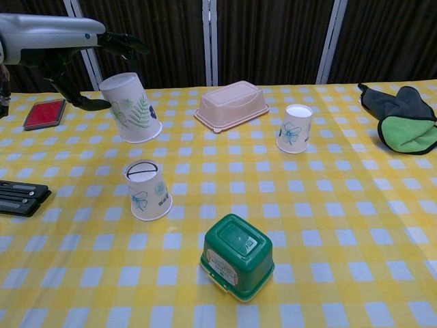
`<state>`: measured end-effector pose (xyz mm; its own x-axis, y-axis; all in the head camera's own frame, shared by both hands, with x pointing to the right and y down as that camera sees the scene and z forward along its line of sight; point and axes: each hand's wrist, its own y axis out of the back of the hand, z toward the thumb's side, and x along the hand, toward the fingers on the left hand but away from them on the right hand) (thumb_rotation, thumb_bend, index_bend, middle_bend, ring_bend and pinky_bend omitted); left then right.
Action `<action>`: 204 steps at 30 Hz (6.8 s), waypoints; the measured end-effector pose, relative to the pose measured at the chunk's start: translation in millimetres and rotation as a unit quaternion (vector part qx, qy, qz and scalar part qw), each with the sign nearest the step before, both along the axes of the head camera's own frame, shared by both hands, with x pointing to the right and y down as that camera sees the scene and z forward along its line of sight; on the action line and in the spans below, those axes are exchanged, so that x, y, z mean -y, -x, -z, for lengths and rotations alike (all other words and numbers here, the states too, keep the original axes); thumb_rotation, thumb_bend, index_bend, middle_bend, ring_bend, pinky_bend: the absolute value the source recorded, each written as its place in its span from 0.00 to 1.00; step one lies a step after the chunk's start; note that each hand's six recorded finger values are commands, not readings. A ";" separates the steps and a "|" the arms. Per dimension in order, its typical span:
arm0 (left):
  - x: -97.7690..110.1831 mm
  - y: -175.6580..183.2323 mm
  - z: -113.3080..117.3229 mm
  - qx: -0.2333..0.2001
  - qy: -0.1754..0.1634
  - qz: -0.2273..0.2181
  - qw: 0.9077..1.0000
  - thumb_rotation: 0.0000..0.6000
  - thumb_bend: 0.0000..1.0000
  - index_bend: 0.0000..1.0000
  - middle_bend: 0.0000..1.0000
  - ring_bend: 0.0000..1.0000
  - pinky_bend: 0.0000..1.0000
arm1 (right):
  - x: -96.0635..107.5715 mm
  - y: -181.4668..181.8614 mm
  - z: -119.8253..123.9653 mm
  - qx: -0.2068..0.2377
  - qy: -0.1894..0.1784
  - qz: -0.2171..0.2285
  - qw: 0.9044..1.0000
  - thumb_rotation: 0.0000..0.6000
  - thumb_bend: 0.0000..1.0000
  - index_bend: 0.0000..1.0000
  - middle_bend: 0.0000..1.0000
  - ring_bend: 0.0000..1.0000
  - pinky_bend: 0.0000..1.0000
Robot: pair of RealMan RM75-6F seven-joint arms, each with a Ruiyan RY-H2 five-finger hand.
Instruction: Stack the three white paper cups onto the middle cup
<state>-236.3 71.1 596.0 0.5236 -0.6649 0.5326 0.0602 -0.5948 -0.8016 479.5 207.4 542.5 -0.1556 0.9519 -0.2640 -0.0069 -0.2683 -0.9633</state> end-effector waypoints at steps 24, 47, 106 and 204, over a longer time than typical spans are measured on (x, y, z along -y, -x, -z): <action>-32.1 -4.5 -5.5 0.046 0.020 -0.054 0.997 1.00 0.43 0.31 0.00 0.00 0.00 | -2.2 1.3 8.9 0.013 -0.007 0.005 1.000 1.00 0.10 0.12 0.00 0.00 0.00; -47.6 -21.0 -47.4 0.066 0.057 -0.057 0.995 1.00 0.18 0.01 0.00 0.00 0.00 | -4.5 0.4 7.8 0.008 -0.002 0.004 1.000 1.00 0.09 0.11 0.00 0.00 0.00; -76.7 167.1 6.7 0.002 -0.098 0.213 0.972 1.00 0.18 0.00 0.00 0.00 0.00 | 192.6 275.6 -171.2 0.055 0.199 0.154 0.966 1.00 0.16 0.23 0.00 0.00 0.00; -74.5 173.0 -7.2 0.013 -0.070 0.218 0.973 1.00 0.18 0.00 0.00 0.00 0.00 | 101.0 459.7 -74.9 0.181 0.099 0.323 0.924 1.00 0.14 0.13 0.00 0.00 0.00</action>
